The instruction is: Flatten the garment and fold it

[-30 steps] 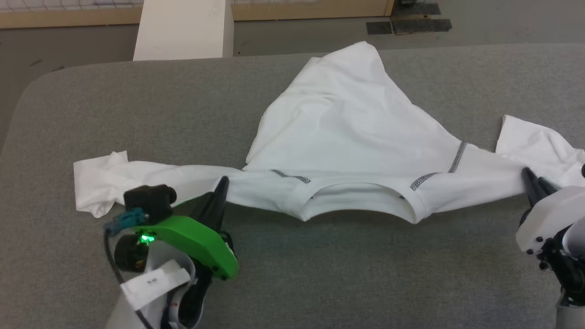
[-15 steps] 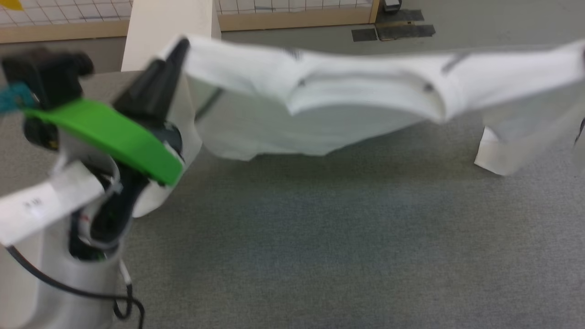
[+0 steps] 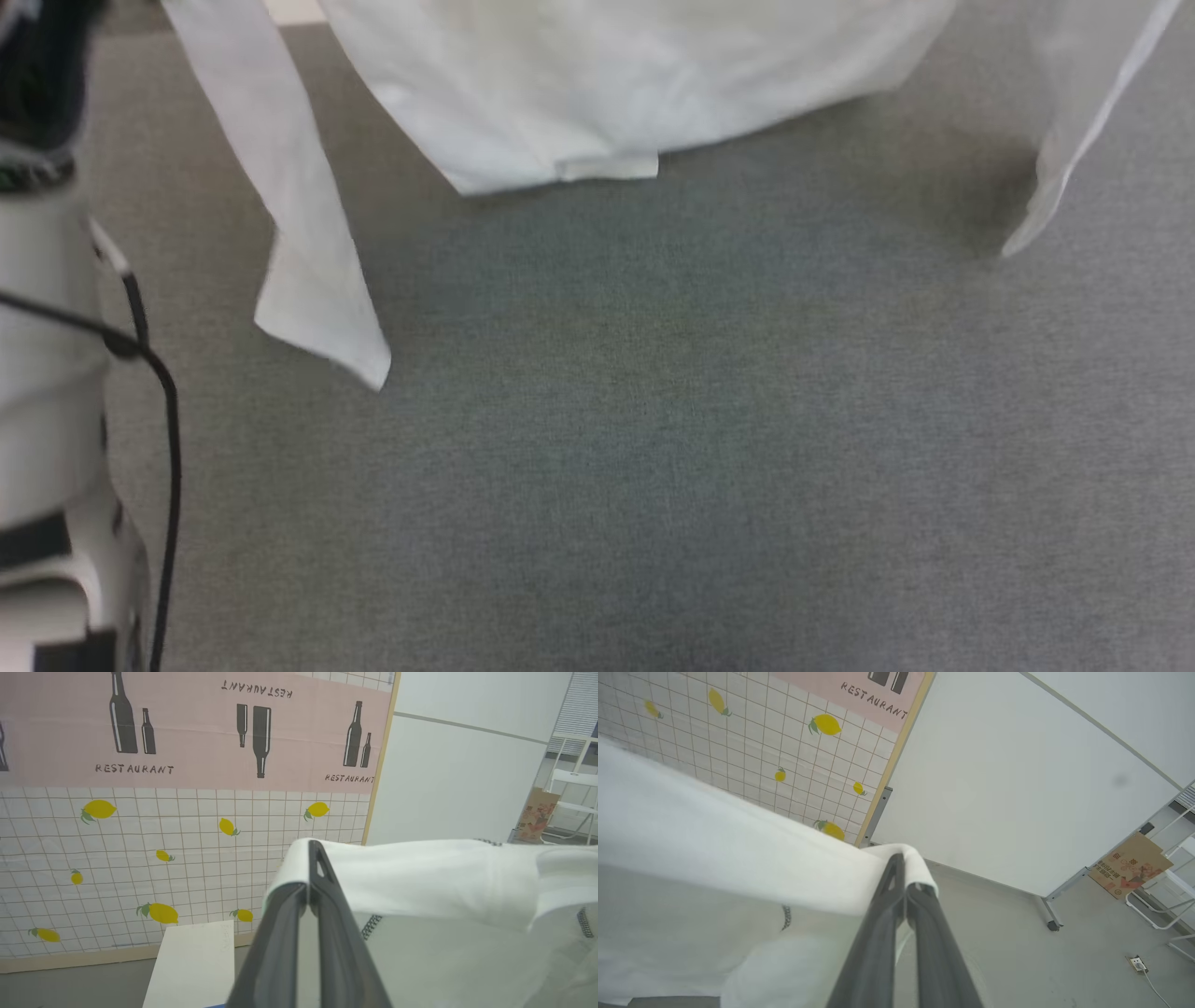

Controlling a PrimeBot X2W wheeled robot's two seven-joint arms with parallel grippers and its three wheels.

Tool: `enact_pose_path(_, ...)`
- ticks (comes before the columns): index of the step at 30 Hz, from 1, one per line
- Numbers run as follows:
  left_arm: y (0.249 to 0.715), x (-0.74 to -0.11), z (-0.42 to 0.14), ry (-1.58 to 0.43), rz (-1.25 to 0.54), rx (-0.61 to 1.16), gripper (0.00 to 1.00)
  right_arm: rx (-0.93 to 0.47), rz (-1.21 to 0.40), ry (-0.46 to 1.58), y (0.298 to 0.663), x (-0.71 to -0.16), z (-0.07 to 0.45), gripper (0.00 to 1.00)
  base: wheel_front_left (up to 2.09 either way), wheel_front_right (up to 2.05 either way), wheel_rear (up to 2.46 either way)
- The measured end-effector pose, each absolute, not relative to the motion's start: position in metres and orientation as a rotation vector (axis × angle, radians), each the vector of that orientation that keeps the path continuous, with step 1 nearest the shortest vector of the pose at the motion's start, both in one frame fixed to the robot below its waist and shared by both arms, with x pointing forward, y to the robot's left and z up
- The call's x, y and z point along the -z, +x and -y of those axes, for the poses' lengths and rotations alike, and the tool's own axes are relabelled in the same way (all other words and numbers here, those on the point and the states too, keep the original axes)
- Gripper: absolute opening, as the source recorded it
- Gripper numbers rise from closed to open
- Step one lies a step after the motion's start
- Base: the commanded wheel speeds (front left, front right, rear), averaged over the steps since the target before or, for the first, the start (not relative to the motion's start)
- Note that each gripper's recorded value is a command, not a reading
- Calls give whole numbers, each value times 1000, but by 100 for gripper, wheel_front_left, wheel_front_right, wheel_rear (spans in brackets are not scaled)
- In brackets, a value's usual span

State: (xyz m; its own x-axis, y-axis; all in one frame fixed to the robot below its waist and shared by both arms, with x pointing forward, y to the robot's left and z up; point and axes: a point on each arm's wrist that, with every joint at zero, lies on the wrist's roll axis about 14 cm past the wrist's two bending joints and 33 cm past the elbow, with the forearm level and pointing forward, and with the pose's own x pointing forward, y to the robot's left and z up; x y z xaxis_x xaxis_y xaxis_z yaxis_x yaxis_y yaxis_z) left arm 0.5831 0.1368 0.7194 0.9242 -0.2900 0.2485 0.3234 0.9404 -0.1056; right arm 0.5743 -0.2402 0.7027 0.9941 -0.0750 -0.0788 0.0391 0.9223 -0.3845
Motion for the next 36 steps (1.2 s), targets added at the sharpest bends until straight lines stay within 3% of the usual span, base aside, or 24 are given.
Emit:
enact_pose_path(9, 658, -725, -165, -169, 368, 164, 0, 65, 110, -390, 649, -730, 226, 0, 0, 0, 0)
enact_pose_path(16, 679, -761, -173, -259, 578, 124, 0, 115, 316, -363, 676, -763, 233, 0, 0, 0, 0)
enact_pose_path(20, 687, -761, -174, -277, 605, 121, 0, 109, 349, -357, 689, -758, 232, 0, 0, 0, 0)
enact_pose_path(24, 699, -729, -175, -241, 521, 123, 0, 80, 301, -325, 703, -727, 229, 0, 0, 0, 0)
enact_pose_path(28, 707, -653, -179, -193, 317, 115, 0, 28, 180, -284, 709, -664, 225, 0, 0, 0, 0)
enact_pose_path(36, 660, -506, -182, -235, -129, 132, 0, -56, -79, -194, 669, -551, 218, 0, 0, 0, 0)
